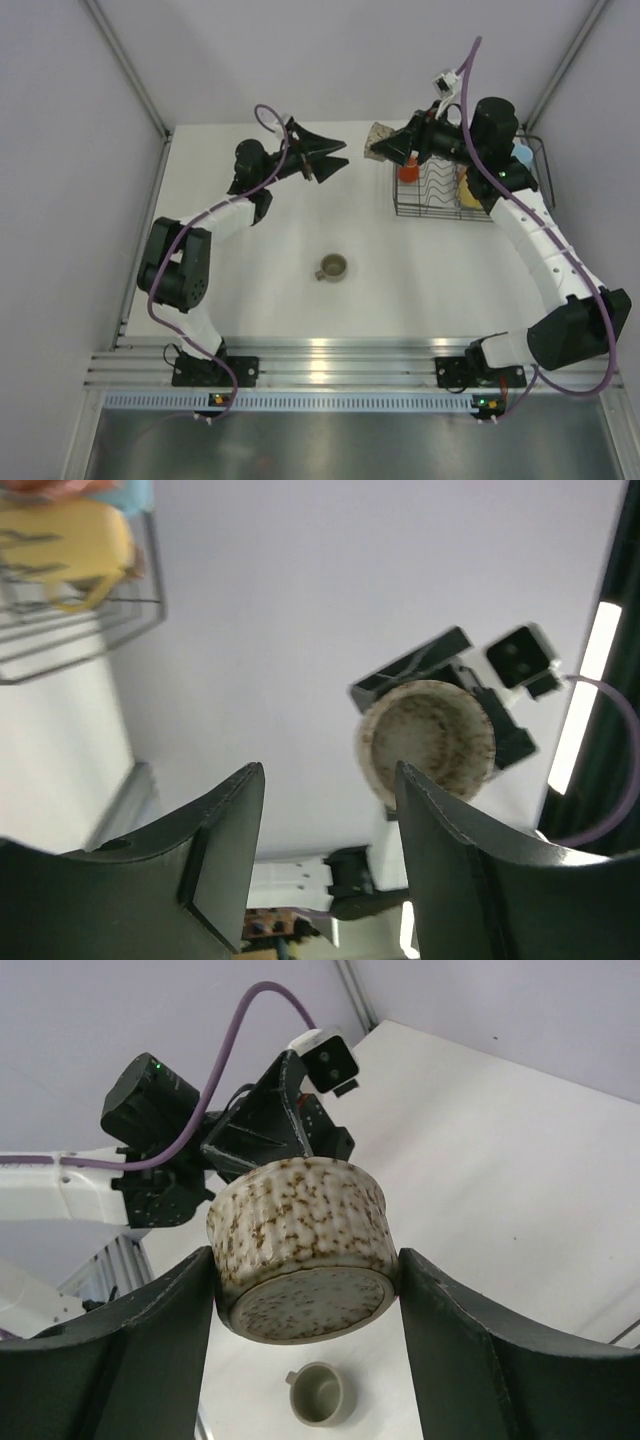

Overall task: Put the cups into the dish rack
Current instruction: Pass the cup from the left arm to the right, then place the cup upside down on the dish rack

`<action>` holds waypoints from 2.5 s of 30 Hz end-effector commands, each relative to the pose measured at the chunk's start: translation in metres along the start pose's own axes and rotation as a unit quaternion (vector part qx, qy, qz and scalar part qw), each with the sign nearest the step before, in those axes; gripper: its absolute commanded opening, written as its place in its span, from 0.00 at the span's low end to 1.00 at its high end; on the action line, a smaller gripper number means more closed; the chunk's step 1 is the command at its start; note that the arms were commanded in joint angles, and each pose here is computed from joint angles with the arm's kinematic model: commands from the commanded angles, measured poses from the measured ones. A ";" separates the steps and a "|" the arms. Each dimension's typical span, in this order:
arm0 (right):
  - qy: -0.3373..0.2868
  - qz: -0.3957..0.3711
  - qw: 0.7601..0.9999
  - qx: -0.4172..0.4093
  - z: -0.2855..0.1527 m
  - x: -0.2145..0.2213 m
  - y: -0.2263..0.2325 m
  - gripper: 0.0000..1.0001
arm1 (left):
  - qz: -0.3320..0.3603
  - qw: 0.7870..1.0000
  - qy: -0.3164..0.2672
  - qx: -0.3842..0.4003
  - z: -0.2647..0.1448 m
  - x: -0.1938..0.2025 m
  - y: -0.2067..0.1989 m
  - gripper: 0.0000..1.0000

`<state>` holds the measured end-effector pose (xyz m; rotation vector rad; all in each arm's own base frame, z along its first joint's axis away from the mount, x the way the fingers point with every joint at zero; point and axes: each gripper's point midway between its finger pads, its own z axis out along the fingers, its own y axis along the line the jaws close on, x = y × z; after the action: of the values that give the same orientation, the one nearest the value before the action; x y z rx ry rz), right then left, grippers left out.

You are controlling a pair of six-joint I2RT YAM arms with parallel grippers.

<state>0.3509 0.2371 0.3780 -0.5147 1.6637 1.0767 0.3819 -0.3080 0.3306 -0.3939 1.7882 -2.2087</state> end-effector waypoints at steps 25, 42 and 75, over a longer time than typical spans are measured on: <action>0.299 0.031 0.855 0.423 -0.013 0.097 -0.212 0.00 | 0.394 0.771 -0.132 -0.482 -0.159 -0.074 0.063 0.64; 0.366 0.047 0.818 0.441 -0.014 0.153 -0.251 0.00 | 0.385 0.776 -0.136 -0.481 -0.160 -0.072 0.064 0.64; 0.404 0.030 0.777 0.482 -0.013 0.184 -0.292 0.00 | 0.388 0.770 -0.141 -0.487 -0.162 -0.075 0.058 0.65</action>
<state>0.4930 0.1166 0.0828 -0.2320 2.7259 -0.1086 0.3911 -0.1462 0.2160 -0.1225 2.2620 -0.5344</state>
